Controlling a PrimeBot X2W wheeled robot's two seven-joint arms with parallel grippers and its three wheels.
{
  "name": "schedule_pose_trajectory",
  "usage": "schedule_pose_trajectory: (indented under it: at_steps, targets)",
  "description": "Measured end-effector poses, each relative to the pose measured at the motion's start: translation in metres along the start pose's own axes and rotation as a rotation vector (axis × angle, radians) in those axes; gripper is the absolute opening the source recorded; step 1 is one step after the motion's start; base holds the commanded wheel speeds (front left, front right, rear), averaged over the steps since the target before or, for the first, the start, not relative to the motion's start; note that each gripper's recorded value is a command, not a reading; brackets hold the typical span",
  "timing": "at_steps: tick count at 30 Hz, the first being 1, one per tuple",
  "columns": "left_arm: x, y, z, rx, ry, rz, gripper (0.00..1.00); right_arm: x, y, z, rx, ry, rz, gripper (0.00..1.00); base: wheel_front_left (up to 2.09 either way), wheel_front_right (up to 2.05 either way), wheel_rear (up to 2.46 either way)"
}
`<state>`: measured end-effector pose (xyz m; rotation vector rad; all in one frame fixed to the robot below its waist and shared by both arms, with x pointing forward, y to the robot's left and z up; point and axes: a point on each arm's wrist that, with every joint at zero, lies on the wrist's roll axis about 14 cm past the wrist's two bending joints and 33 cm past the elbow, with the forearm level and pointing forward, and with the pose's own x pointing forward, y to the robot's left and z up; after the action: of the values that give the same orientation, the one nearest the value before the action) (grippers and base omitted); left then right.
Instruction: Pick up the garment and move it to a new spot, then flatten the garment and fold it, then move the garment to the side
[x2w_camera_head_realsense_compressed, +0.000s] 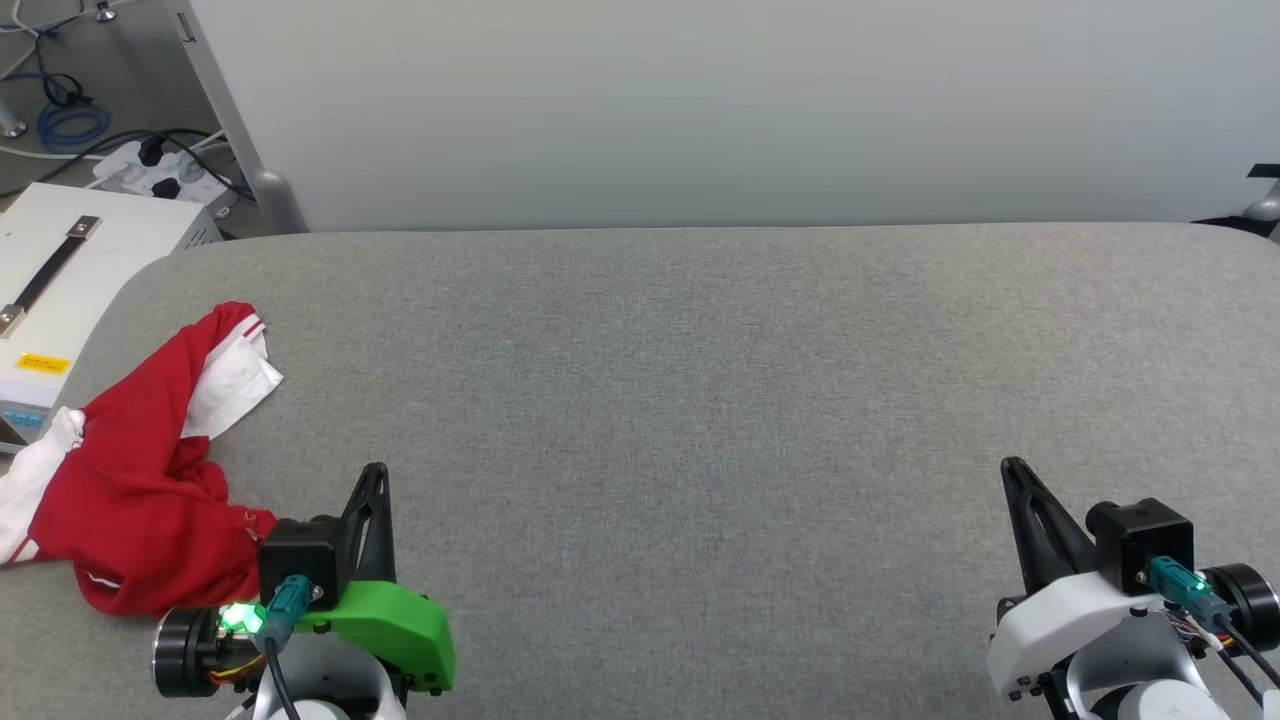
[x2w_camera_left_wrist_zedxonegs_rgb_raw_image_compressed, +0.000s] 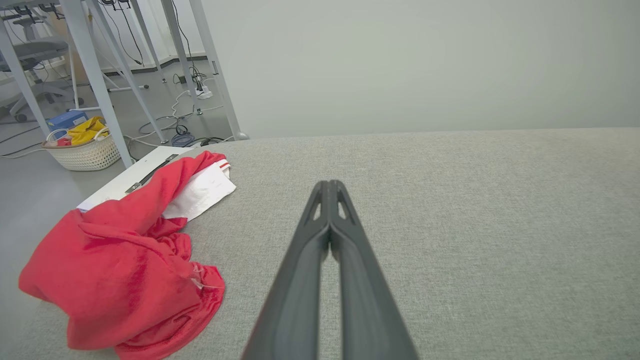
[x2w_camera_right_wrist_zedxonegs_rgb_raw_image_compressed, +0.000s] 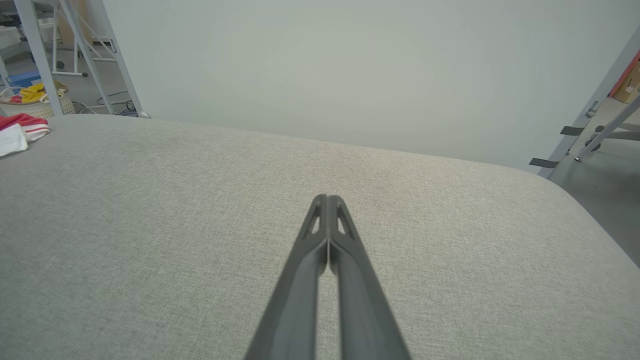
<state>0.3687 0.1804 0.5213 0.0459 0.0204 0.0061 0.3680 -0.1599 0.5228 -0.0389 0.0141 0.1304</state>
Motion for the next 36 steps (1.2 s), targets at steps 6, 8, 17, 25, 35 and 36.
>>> schedule_pose_trajectory:
  at_steps: [6,8,17,25,35,36]
  targets:
    - [0.000,0.000,0.000,0.000,0.001,0.000,1.00,0.000,0.000,0.000,0.001,0.000,0.000,1.00,0.00,0.00,0.00]
    - [0.000,0.000,-0.001,0.000,0.002,-0.001,1.00,0.000,0.000,0.000,0.002,0.000,0.000,1.00,0.00,0.00,0.00]
    - [0.000,-0.006,-0.002,-0.017,-0.001,-0.018,1.00,0.000,-0.001,0.002,0.023,-0.013,-0.004,1.00,0.00,0.00,0.00]
    - [0.000,-0.010,-0.001,-0.029,-0.013,-0.030,1.00,-0.001,-0.003,0.006,0.043,-0.040,-0.010,1.00,0.00,0.00,0.00]
    - [0.001,-0.016,0.001,-0.045,-0.032,-0.051,1.00,-0.001,-0.007,0.016,0.072,-0.081,-0.021,1.00,0.00,0.00,0.00]
    - [0.001,-0.016,0.001,-0.045,-0.032,-0.052,1.00,-0.001,-0.008,0.016,0.073,-0.084,-0.022,1.00,0.00,0.00,0.00]
